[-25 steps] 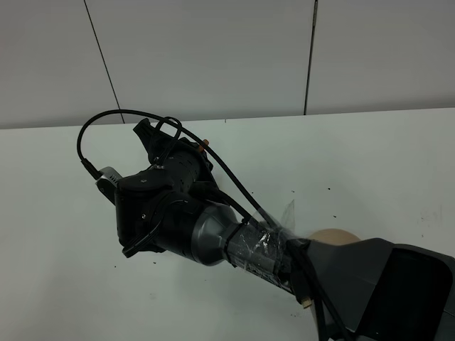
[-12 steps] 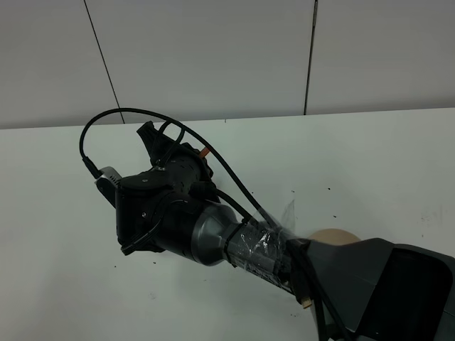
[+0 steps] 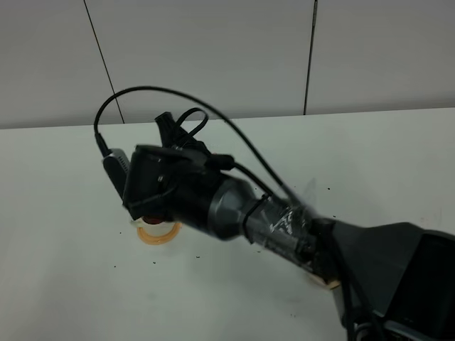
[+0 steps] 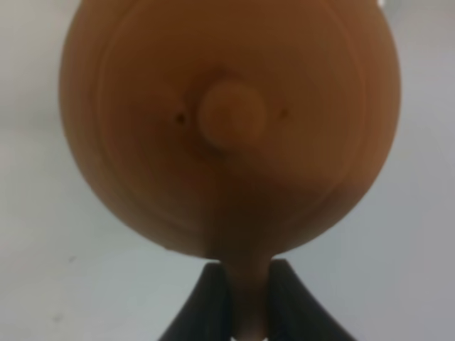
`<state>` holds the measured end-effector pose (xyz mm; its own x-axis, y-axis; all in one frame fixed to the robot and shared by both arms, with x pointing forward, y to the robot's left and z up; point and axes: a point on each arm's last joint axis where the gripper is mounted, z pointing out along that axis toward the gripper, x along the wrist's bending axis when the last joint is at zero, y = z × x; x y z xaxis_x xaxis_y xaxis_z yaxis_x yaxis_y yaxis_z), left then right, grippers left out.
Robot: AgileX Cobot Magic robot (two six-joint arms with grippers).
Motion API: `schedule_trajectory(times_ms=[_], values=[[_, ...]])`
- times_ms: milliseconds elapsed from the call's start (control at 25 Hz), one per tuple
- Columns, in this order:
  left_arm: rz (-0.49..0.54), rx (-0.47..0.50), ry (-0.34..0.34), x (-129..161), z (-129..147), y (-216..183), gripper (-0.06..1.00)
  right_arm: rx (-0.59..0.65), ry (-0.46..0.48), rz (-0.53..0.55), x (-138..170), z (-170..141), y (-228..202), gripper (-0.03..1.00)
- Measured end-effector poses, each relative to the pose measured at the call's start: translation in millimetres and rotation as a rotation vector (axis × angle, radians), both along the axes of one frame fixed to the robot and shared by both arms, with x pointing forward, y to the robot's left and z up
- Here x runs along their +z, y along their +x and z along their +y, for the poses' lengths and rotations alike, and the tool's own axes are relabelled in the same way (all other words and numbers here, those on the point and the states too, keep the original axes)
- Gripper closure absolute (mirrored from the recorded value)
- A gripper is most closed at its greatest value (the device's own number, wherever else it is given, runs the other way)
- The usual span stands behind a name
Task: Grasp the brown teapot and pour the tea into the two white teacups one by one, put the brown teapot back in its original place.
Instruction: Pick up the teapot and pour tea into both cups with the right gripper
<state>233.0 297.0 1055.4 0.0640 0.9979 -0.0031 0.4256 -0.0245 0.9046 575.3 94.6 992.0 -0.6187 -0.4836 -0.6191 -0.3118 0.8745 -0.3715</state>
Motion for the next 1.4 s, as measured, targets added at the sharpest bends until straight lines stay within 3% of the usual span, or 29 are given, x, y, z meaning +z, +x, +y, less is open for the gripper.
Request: schedule_trajectory(times_ms=[280,720,920,1400], values=[[0.0,0.0,0.0,0.0,0.0,0.0,0.7,-0.103,0.059,0.216,8.5,-28.5,10.3,0.87],[0.0,0.0,0.0,0.0,0.0,0.0,0.7,-0.147,0.334,0.544,10.9,-50.5,30.7,0.87],[0.0,0.0,0.0,0.0,0.0,0.0,0.7,-0.15,0.38,0.591,10.8,-48.6,28.8,0.87],[0.0,0.0,0.0,0.0,0.0,0.0,0.7,-0.15,0.391,0.604,10.8,-47.9,28.1,0.87]])
